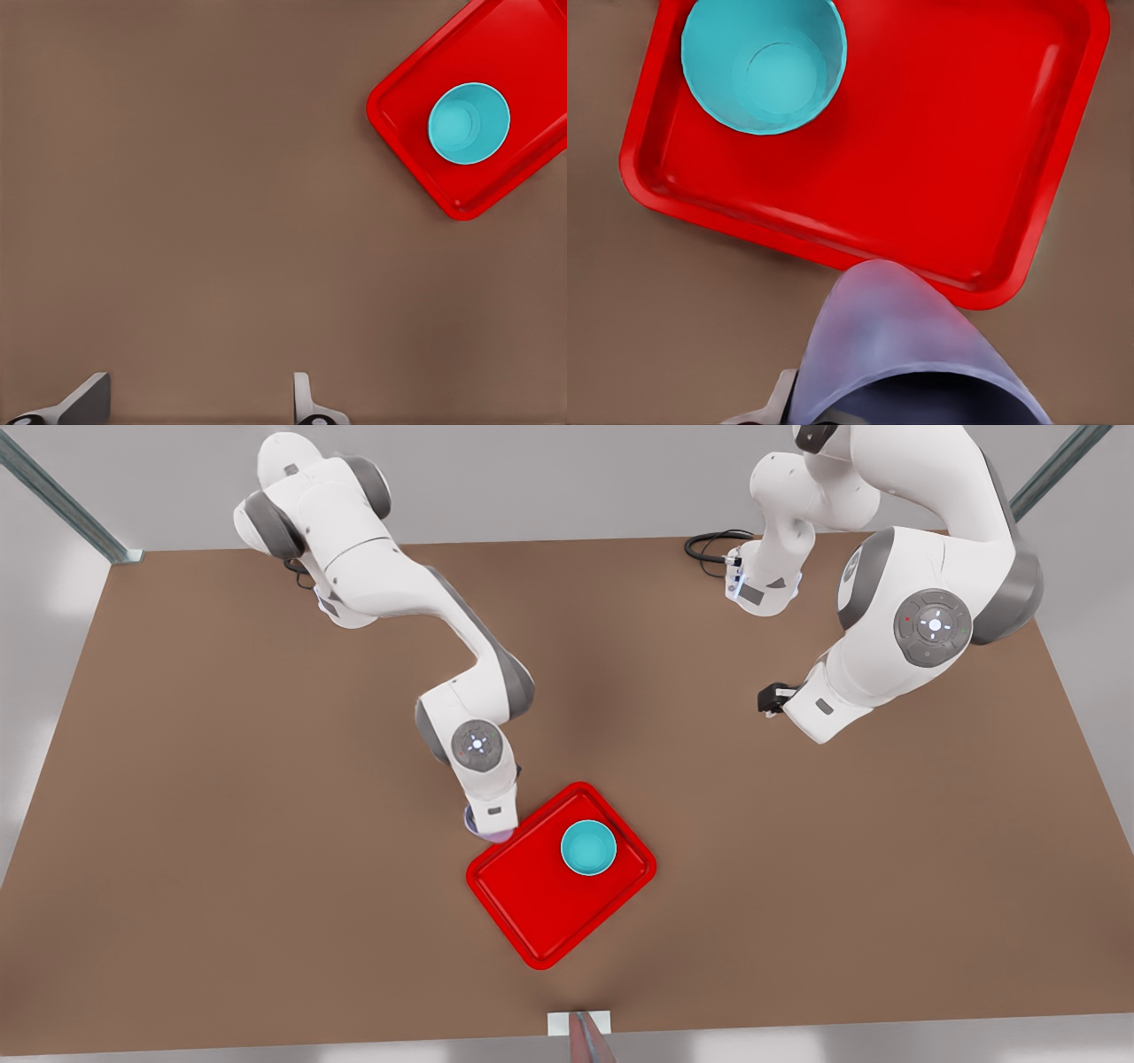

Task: Place the bowl on the tray with the left arm and the cup on the tray with the right arm

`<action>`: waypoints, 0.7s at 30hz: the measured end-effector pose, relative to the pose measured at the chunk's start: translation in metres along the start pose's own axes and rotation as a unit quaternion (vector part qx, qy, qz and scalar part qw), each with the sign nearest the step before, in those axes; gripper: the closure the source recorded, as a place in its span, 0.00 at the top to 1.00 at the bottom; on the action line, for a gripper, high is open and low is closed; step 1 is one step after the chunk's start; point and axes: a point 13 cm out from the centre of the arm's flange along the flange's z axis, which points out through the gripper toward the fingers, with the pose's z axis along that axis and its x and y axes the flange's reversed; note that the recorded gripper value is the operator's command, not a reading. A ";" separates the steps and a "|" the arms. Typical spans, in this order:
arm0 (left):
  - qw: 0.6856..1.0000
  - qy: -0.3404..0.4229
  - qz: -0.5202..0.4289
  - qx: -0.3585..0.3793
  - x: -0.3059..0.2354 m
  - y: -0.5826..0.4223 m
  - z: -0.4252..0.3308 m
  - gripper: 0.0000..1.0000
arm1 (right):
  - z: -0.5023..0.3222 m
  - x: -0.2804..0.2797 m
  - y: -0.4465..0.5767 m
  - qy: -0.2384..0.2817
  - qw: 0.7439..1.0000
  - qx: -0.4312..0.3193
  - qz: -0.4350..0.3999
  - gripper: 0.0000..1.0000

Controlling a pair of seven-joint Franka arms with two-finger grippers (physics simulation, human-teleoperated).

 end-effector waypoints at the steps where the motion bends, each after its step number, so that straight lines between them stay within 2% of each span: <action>1: 1.000 0.000 0.000 0.000 0.000 0.000 0.000 1.00 | 0.005 -0.015 -0.003 -0.009 1.000 0.001 0.001 0.21; 4: 1.000 0.000 0.000 0.000 0.000 0.000 0.000 1.00 | 0.015 -0.044 -0.017 -0.031 0.999 0.008 0.013 0.21; 14: 1.000 0.000 -0.001 0.000 0.000 0.002 -0.001 1.00 | 0.068 -0.068 -0.020 -0.051 0.998 0.018 0.033 0.22; 15: 1.000 0.000 -0.002 0.001 0.000 0.003 -0.001 1.00 | 0.069 -0.068 -0.020 -0.052 0.998 0.018 0.035 0.77; 16: 1.000 -0.001 -0.002 0.001 0.000 0.003 -0.001 1.00 | 0.068 -0.068 -0.021 -0.053 0.998 0.020 0.037 0.97; 17: 1.000 -0.003 -0.002 0.001 0.000 0.002 -0.004 1.00 | 0.068 -0.068 -0.023 -0.054 0.998 0.023 0.039 1.00; 21: 1.000 -0.009 -0.002 0.002 -0.001 0.003 -0.009 1.00 | 0.065 -0.069 -0.028 -0.056 0.996 0.039 0.050 1.00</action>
